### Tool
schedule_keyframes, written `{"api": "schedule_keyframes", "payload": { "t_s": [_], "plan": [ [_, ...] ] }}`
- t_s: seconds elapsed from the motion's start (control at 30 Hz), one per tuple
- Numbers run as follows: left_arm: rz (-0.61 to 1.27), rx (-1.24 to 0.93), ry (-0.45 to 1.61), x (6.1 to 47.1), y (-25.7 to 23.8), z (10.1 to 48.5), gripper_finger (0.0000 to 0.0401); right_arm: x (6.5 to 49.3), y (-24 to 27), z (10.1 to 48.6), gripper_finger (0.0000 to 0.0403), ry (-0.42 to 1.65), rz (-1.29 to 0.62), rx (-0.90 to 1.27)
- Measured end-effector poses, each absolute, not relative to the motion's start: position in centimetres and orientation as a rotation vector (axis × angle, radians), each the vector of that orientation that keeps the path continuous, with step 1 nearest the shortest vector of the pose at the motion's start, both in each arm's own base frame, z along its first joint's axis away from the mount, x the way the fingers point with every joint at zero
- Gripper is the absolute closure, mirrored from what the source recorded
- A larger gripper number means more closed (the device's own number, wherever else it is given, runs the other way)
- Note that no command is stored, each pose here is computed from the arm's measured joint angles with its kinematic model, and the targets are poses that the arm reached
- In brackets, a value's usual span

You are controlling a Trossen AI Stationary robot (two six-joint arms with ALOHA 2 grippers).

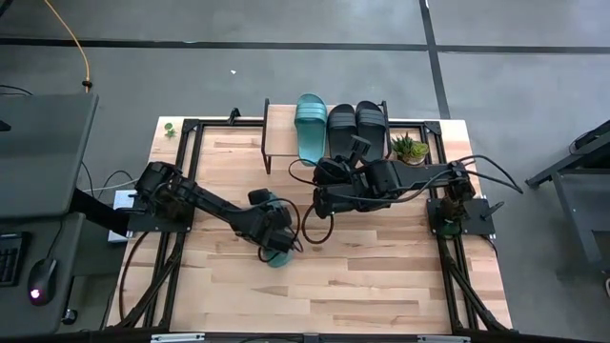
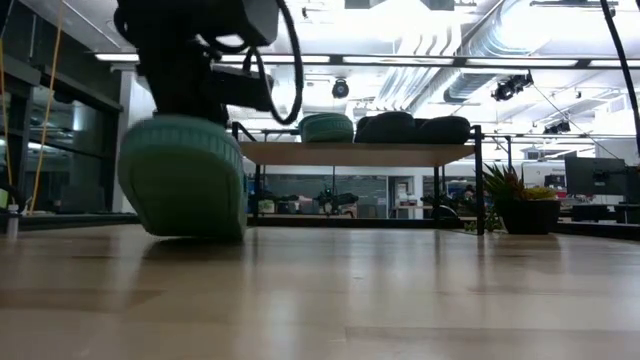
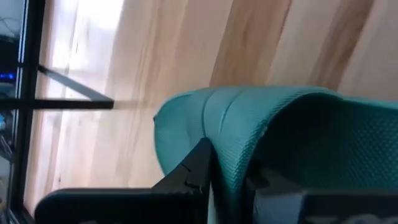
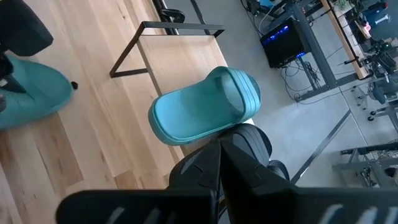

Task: Pick and place slides into the shelf
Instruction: Put the green slide on the shelf

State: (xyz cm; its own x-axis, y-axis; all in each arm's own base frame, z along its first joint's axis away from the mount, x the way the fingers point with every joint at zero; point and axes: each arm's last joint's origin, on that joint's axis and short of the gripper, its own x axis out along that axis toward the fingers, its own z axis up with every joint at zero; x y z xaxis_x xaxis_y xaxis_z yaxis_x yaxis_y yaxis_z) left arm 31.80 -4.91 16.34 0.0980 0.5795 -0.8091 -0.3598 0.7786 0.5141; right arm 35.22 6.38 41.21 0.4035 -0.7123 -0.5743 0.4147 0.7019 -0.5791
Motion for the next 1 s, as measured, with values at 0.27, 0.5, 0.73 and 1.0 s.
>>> {"api": "schedule_keyframes", "payload": {
  "t_s": [0.27, 0.5, 0.73, 1.0],
  "plan": [
    [0.71, 0.328, 1.265, 32.4, -6.1, 19.1, 0.039, 35.2, 6.3, 41.2, 0.0403, 0.907, -0.732, -0.393],
    [0.728, 0.458, 1.226, 32.4, -7.9, 22.1, 0.0395, 35.2, 6.3, 41.3, 0.0403, 0.889, -0.765, -0.417],
    [0.772, 0.605, 1.218, 31.9, -8.2, 24.1, 0.0384, 34.6, 6.0, 42.1, 0.0403, 0.845, -0.802, -0.422],
    [0.835, 0.733, 1.218, 31.6, -6.7, 26.6, 0.0397, 32.1, 5.2, 44.7, 0.0403, 0.767, -0.826, -0.355]
  ]
}}
